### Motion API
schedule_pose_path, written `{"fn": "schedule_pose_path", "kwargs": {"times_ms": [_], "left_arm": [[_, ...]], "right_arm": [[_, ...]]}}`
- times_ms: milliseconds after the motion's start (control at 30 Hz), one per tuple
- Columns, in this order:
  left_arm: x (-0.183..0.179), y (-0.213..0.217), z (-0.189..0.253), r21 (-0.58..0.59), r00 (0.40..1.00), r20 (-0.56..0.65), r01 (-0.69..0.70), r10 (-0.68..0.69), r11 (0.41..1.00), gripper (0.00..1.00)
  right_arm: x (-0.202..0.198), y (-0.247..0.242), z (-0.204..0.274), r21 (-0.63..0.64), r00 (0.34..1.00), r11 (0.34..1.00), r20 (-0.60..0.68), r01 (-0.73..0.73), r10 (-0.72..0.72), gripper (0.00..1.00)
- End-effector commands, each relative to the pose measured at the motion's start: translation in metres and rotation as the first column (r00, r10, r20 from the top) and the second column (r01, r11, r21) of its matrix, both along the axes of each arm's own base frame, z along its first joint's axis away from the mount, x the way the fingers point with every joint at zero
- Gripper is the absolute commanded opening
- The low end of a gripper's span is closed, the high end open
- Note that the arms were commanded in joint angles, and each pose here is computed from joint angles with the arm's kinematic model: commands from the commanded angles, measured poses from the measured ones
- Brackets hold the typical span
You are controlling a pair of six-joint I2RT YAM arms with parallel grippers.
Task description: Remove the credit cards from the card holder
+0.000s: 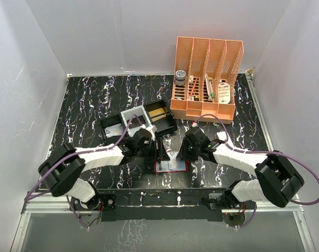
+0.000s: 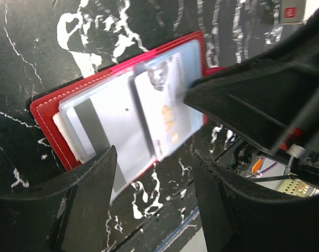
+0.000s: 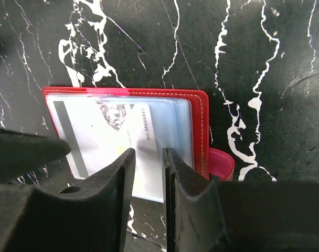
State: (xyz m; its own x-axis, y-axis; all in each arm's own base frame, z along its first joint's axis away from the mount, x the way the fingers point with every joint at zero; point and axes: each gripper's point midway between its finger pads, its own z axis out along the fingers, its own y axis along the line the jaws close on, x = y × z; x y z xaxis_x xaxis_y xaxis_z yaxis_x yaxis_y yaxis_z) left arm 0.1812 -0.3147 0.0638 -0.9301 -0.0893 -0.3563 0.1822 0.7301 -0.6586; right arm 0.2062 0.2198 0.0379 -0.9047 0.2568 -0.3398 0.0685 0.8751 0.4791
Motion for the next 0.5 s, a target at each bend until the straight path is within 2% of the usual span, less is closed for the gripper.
{"fn": "schedule_pose_path", "kwargs": {"times_ms": [0, 233, 467], "left_arm": [[-0.005, -0.014, -0.016, -0.046, 0.996, -0.076, 0.048, -0.052, 0.998, 0.56], [-0.008, -0.023, -0.023, -0.100, 0.991, -0.118, 0.045, -0.057, 0.994, 0.48], [-0.009, -0.025, -0.033, -0.099, 0.988, -0.147, 0.039, -0.054, 0.994, 0.40]], "right_arm": [[-0.002, -0.003, -0.008, 0.002, 1.000, 1.000, -0.003, 0.001, -0.001, 0.25], [-0.013, -0.010, -0.017, 0.002, 0.999, 1.000, -0.027, 0.022, -0.022, 0.23], [-0.015, -0.013, -0.019, -0.003, 0.999, 1.000, -0.030, 0.030, -0.030, 0.23]]}}
